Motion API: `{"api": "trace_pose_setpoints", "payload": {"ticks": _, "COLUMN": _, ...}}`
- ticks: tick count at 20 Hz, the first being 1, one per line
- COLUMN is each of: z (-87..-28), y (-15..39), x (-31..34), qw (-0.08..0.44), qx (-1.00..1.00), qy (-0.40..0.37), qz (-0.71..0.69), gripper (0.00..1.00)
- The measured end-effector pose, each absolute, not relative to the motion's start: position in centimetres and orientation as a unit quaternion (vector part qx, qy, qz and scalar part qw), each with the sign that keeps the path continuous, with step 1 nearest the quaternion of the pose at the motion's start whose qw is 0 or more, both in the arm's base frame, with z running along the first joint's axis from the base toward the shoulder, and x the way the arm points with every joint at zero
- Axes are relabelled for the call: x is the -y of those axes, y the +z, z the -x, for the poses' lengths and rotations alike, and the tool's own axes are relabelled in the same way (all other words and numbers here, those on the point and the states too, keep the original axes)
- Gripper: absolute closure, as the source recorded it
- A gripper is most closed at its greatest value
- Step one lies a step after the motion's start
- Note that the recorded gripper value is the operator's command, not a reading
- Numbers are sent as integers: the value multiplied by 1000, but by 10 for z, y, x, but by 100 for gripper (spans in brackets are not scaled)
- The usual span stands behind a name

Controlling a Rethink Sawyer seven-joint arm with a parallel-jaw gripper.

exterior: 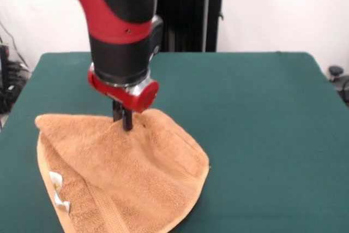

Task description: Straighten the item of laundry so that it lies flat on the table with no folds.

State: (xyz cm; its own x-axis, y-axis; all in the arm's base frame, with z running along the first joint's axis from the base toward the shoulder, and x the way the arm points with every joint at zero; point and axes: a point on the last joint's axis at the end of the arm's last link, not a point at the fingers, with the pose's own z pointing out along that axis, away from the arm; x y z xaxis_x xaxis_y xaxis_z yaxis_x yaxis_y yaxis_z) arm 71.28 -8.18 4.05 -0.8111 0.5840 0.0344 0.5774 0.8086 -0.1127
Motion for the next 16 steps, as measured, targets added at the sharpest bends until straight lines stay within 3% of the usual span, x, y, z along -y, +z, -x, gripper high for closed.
{"api": "trace_pose_setpoints", "payload": {"ticks": 16, "z": -700, "y": -20, "x": 75, "qw": 45, "qx": 952, "qy": 27, "qz": 301, "gripper": 100}}
